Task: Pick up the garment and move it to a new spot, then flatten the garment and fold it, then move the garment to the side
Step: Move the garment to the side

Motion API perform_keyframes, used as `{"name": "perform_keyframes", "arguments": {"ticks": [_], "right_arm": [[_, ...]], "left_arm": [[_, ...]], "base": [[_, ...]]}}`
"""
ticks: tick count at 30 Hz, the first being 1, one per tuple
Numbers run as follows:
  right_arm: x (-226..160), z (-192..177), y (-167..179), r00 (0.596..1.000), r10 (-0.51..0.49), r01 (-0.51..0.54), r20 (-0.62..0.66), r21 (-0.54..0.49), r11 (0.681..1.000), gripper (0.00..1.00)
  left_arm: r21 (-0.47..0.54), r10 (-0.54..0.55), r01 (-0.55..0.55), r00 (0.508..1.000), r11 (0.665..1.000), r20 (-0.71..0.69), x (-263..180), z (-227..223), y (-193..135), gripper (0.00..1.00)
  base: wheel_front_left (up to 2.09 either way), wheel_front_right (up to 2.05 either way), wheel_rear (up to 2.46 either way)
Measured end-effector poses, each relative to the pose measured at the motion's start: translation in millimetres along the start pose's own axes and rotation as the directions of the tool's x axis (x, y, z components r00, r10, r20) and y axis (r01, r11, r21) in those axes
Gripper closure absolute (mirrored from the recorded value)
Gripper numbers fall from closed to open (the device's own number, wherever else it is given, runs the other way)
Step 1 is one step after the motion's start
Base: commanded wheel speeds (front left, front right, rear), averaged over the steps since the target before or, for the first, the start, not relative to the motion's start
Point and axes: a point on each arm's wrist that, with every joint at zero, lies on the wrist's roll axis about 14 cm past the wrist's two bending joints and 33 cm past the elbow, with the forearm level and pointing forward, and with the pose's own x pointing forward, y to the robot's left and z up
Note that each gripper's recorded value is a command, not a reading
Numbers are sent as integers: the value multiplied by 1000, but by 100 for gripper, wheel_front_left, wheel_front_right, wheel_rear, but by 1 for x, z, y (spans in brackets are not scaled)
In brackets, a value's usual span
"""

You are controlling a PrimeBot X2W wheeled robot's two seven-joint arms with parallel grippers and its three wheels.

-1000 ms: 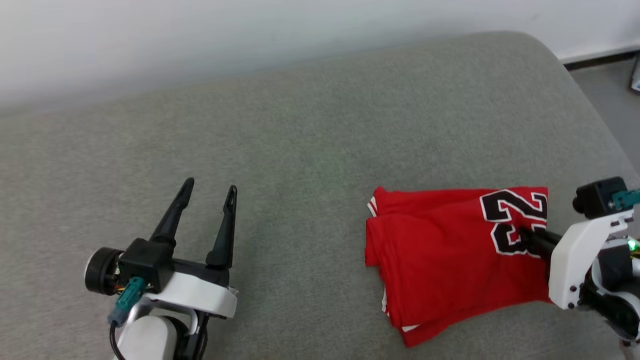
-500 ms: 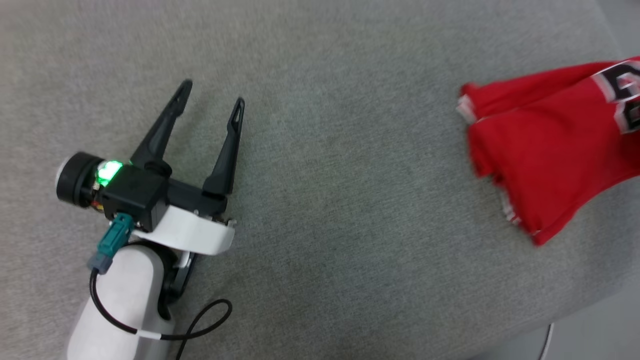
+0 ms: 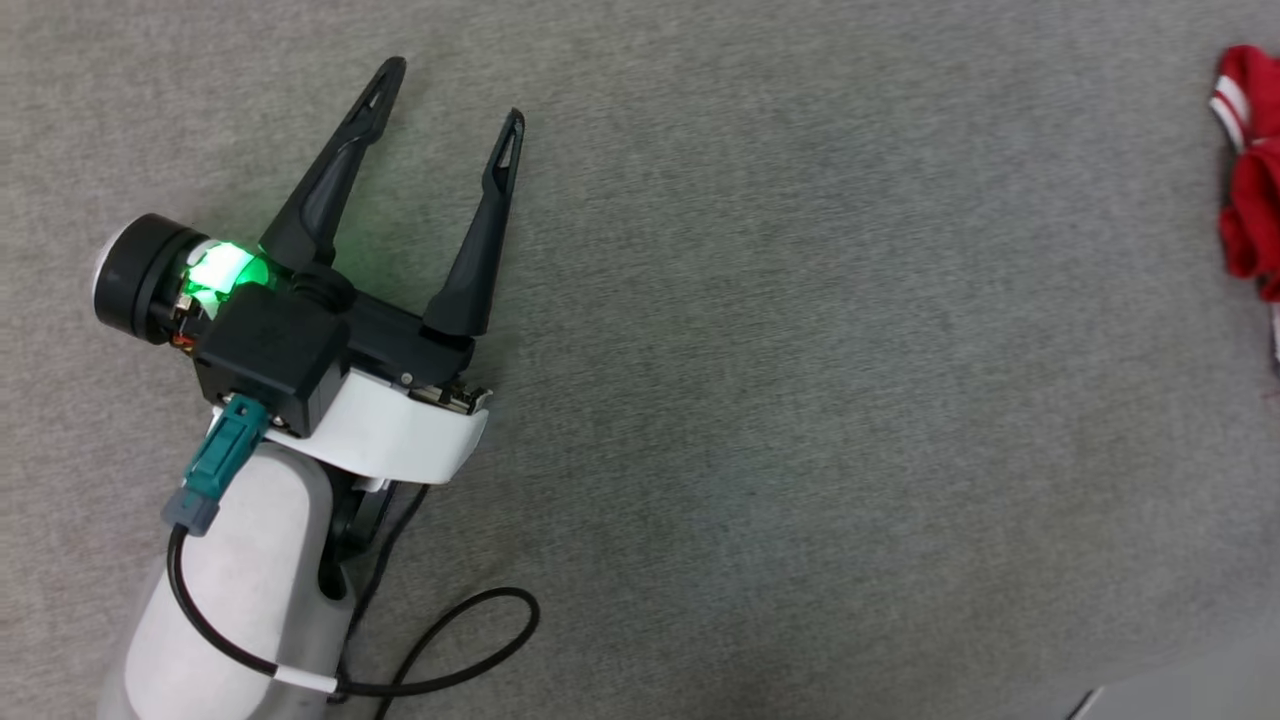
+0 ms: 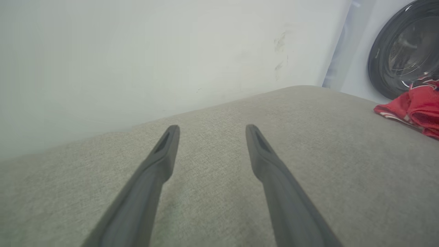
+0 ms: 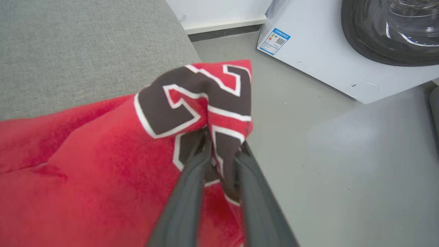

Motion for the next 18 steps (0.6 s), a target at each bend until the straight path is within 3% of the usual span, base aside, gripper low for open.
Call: {"name": "perform_keyframes", "arguments": {"ticks": [6,12,18], "right_arm": [[9,-7,-2,999,-35,34,35,7,999,0],[-4,15,-18,981,-69,65,182,26,998,0],[-28,27,-18,950,-38,22,309,54,998,0]], "left_arm": [[11,21,-21,1000,1000,-9,-7,-1,7,0],[10,54,-54,999,998,-4,-16,12,6,0],[-5,112,-112,994,994,-14,-38,29,1,0]], "base": [[0,0,0],[0,0,0],[0,0,0]]}}
